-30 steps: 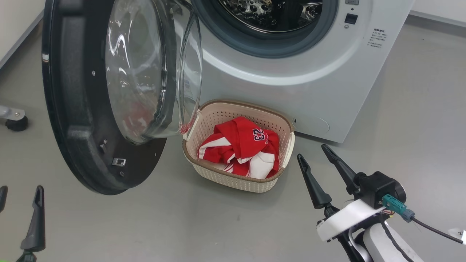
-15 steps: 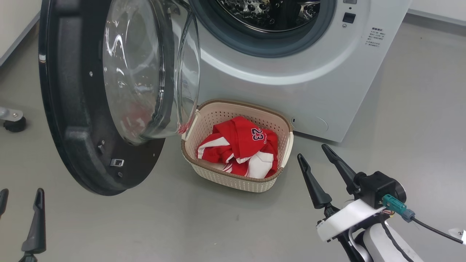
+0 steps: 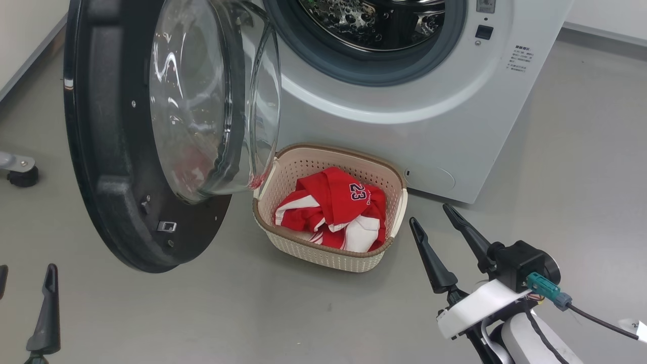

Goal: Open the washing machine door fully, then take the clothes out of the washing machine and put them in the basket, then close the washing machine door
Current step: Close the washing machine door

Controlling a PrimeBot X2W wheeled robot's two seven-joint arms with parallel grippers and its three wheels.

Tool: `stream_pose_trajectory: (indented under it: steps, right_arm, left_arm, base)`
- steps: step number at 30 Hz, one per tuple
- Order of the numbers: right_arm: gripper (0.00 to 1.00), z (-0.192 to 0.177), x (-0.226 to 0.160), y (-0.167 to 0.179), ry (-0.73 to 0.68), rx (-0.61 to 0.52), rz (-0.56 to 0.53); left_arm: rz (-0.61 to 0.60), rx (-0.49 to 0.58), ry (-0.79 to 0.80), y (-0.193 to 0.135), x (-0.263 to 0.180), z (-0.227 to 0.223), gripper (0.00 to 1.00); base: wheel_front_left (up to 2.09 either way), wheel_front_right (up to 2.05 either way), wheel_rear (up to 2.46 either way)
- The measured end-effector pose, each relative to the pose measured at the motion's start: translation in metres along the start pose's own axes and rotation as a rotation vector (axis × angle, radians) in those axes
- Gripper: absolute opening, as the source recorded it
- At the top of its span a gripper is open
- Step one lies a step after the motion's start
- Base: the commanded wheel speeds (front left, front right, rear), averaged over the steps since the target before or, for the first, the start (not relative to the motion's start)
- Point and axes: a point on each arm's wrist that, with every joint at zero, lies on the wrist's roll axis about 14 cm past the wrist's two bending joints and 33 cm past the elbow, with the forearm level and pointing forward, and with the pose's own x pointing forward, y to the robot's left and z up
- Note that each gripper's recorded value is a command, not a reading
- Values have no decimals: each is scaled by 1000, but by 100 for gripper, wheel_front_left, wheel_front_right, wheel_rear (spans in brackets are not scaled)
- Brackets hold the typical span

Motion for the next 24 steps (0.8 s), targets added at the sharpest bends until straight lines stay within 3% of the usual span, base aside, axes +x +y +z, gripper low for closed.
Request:
stream_pose_trajectory:
  steps: [24]
  right_arm:
    - [100,-6,-4,2,16,11,-7]
  left_arm:
    - [5,-7,-2,3,-1,1,100]
  base:
    - [0,0,0]
